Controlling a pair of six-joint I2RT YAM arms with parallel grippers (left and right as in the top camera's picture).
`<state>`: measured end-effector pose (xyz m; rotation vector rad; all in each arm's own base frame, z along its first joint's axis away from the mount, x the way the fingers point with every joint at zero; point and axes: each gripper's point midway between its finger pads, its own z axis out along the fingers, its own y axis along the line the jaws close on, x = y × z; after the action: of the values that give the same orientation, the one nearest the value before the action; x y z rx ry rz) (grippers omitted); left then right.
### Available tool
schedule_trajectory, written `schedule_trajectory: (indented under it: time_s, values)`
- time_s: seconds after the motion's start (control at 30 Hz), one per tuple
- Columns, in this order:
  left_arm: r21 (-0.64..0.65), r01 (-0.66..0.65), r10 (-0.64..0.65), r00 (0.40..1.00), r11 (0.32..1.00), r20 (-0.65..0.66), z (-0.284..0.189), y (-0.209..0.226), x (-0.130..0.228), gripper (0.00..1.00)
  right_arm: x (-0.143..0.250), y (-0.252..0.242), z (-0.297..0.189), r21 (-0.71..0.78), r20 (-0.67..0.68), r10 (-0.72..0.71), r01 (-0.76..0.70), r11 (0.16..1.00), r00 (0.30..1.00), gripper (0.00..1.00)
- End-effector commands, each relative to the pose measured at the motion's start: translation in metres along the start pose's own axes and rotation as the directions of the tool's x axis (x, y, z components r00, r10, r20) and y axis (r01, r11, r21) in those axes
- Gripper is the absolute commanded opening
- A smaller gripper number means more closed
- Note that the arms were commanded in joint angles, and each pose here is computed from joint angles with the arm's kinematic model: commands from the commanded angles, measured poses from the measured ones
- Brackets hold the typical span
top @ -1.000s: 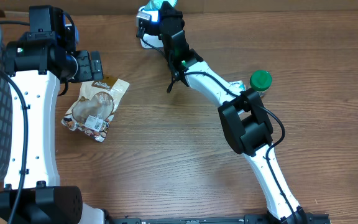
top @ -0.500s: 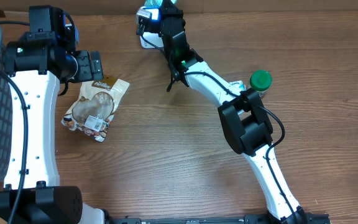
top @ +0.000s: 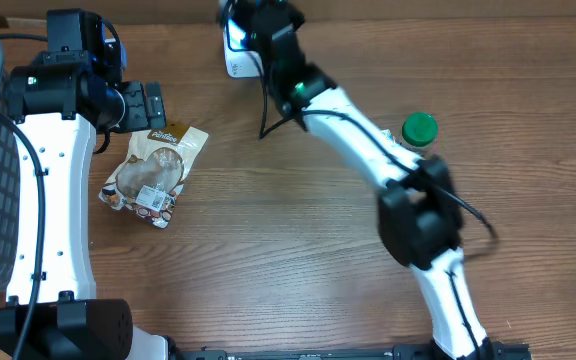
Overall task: Scan the item barcode
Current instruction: 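Carry the snack pack right and release it near the jar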
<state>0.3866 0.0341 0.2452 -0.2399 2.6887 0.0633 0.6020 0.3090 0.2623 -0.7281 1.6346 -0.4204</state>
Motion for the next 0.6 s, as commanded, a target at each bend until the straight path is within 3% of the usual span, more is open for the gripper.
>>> schedule_trajectory:
  time_s: [0.0,0.13,0.23,0.3,0.33,0.47,0.57]
  values:
    - [0.006,0.012,-0.012,1.000,1.000,0.025,-0.008,0.000,-0.004,1.00,-0.071,-0.096,-0.076,0.014,0.102,0.553,-0.557,0.830,0.827,0.04]
    - [0.006,0.012,-0.012,1.000,1.000,0.025,-0.008,0.000,-0.004,1.00,-0.040,-0.101,-0.127,0.037,-0.123,0.736,-0.738,0.674,0.666,0.04]
    - [0.006,0.012,-0.012,1.000,1.000,0.026,-0.008,0.000,-0.004,1.00,-0.003,-0.097,-0.163,0.118,-0.294,0.758,-0.765,0.633,0.582,0.04]
    - [0.006,0.012,-0.012,1.000,1.000,0.026,-0.008,0.000,-0.004,1.00,0.027,-0.090,-0.180,0.206,-0.393,0.776,-0.775,0.598,0.494,0.04]
    - [0.006,0.012,-0.012,1.000,1.000,0.025,-0.008,0.000,-0.004,1.00,0.049,-0.084,-0.190,0.281,-0.445,0.793,-0.776,0.565,0.416,0.04]
    - [0.006,0.012,-0.012,1.000,1.000,0.025,-0.008,0.000,-0.004,0.99,0.101,-0.057,-0.207,0.434,-0.551,0.800,-0.737,0.518,0.238,0.04]
    - [0.006,0.012,-0.012,1.000,1.000,0.026,-0.008,0.000,-0.004,1.00,0.134,-0.033,-0.210,0.512,-0.572,0.806,-0.700,0.498,0.154,0.04]
